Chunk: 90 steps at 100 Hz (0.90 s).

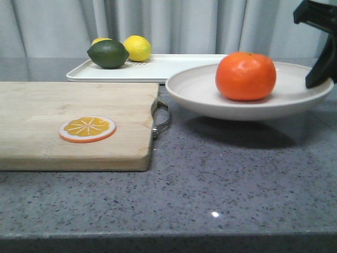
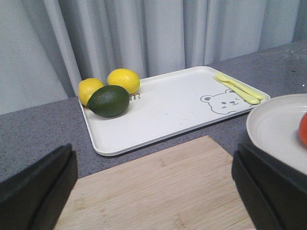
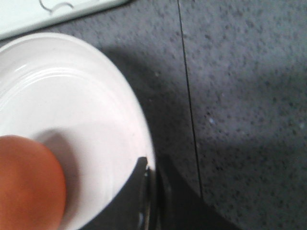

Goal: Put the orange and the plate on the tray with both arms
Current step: 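Lift the plate with the right gripper and carry it over the tray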

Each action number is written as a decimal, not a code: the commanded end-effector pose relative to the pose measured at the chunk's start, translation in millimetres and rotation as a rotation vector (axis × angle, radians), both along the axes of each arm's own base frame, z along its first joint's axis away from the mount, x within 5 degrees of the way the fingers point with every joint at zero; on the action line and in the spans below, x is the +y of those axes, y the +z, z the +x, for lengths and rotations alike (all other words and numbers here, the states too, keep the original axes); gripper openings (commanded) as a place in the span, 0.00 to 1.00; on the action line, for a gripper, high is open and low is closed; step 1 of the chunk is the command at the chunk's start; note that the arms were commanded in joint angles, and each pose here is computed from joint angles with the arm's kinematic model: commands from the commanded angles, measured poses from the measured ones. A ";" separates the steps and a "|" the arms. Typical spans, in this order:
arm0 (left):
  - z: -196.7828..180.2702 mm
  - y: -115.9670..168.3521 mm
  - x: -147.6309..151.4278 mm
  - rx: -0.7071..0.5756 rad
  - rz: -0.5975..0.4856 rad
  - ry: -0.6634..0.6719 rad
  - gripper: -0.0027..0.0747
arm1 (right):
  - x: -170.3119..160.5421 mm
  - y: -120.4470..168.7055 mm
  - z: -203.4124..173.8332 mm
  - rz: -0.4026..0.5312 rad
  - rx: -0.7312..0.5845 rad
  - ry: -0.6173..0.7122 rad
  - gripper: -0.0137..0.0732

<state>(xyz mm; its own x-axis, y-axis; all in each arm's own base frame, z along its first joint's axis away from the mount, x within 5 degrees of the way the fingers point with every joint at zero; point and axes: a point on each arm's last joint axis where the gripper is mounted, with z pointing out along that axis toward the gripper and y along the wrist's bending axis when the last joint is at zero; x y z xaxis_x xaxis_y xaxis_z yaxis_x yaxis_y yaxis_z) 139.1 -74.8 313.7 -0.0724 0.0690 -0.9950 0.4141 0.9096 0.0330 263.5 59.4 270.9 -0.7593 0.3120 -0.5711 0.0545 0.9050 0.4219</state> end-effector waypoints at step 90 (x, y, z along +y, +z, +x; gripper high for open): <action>1.2 10.2 2.8 -0.037 -0.018 0.031 0.85 | 37.0 80.9 185.5 0.158 -0.265 0.016 0.08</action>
<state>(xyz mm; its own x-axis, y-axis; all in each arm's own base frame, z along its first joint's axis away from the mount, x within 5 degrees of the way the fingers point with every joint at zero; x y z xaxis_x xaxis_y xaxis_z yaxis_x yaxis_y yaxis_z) 139.1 -74.8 313.7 -0.0724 0.0690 -0.9950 0.4141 0.9096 0.0330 445.8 96.1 312.6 -0.6893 0.3601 -0.6287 -0.0330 0.8513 0.5237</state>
